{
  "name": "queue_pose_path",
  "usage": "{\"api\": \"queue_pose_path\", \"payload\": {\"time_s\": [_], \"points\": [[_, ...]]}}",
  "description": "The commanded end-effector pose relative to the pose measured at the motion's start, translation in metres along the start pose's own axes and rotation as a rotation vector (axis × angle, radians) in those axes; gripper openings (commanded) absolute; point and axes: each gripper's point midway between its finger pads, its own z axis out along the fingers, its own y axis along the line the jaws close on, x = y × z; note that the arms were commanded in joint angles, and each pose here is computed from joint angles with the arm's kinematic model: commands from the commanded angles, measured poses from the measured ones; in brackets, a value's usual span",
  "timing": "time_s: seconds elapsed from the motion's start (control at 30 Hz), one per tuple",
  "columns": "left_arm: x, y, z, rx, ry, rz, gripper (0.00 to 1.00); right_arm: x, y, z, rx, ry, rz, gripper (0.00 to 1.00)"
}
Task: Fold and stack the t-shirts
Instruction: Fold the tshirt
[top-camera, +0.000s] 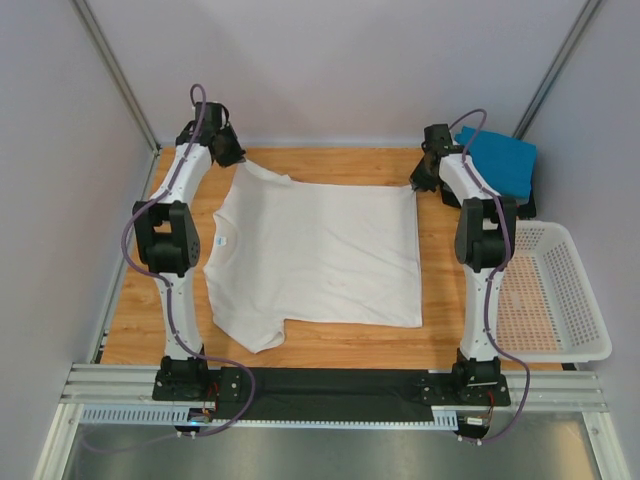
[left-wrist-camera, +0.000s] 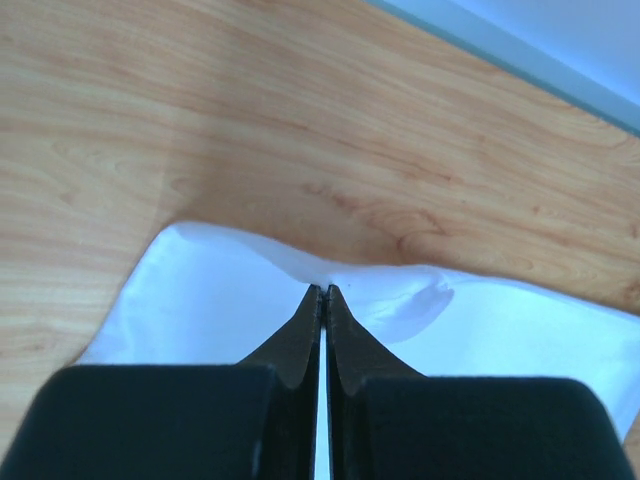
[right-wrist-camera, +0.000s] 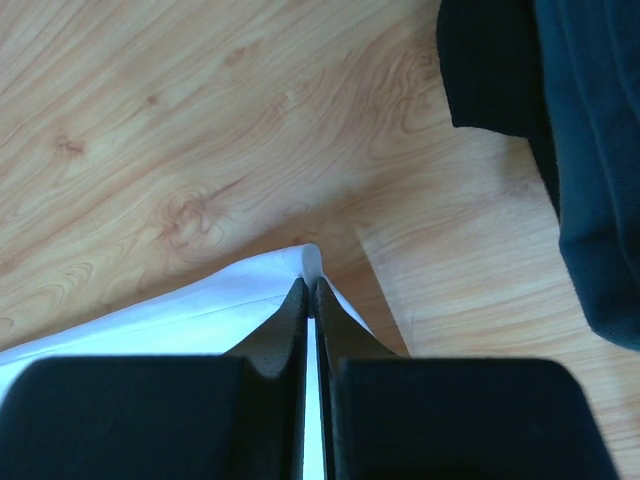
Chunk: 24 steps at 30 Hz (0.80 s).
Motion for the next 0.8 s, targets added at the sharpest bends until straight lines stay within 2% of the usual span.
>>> {"api": "queue_pose_path", "payload": {"time_s": [0.0,0.3,0.53,0.77], "points": [[-0.018,-0.014,-0.044,0.043,-0.069,0.049,0.00,-0.026,0.017,-0.021,-0.066,-0.092,-0.001,0.00],[-0.005,-0.013,-0.088,0.060,-0.096,0.035,0.00,-0.022,0.008,-0.044,-0.083,-0.135,-0.035,0.00],[0.010,-0.007,-0.101,0.054,-0.077,0.038,0.00,-0.016,0.002,-0.059,-0.088,-0.144,-0.045,0.00],[0.032,0.005,-0.115,0.026,-0.051,0.026,0.00,0.005,-0.005,-0.067,-0.092,-0.077,-0.048,0.00]]}}
